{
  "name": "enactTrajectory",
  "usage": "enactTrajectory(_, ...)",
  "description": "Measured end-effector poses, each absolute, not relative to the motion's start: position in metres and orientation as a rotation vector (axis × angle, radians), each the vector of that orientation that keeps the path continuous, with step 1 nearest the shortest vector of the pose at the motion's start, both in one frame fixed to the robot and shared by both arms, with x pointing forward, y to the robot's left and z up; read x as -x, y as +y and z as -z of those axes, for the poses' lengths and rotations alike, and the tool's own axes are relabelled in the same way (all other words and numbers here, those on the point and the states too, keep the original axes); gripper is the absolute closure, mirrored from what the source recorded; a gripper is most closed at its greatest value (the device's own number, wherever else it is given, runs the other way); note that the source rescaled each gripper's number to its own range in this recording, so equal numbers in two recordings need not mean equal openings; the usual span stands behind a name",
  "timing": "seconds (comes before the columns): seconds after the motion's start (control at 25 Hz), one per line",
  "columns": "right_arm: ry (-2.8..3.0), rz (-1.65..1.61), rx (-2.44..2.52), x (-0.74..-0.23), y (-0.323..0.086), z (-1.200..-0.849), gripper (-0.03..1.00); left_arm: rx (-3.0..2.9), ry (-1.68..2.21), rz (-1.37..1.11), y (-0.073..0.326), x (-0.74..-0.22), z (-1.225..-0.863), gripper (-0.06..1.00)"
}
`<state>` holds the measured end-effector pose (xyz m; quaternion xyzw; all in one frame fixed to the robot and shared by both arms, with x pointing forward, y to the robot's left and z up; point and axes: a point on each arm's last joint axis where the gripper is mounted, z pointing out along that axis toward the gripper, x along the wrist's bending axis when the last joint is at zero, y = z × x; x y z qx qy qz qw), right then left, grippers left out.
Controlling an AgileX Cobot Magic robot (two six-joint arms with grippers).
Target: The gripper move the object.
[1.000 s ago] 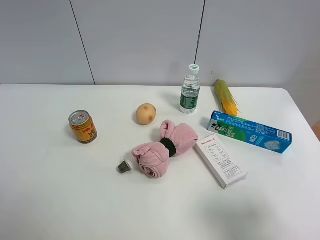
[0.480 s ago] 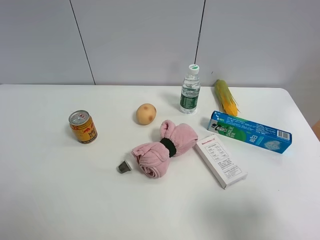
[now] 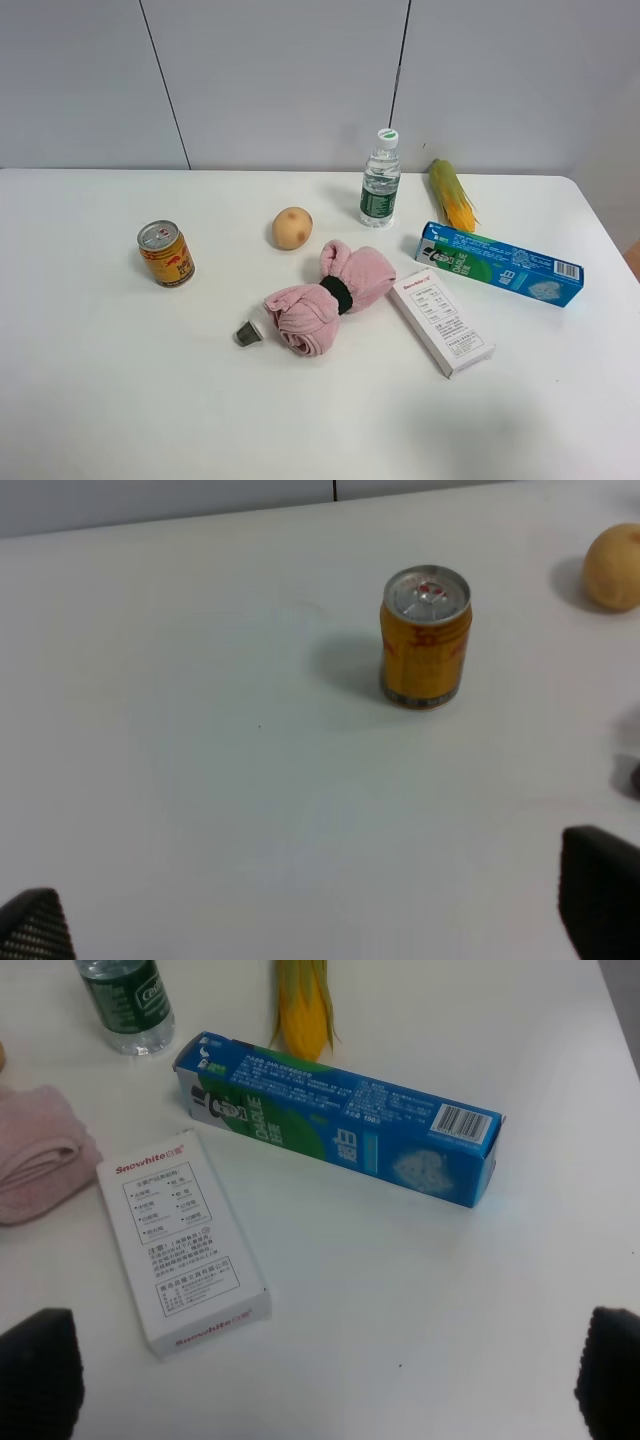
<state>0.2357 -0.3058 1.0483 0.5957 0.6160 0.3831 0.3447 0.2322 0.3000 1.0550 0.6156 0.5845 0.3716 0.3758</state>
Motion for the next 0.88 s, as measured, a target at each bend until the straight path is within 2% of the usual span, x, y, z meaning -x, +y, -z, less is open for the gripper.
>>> enactTrajectory(0.88,1.600,-0.995,-1.547,-0.2357,-0.3058,-1.0483,-0.03,-1.574,1.496,-0.950,0.3000,-0.2322,-1.0550,-0.02)
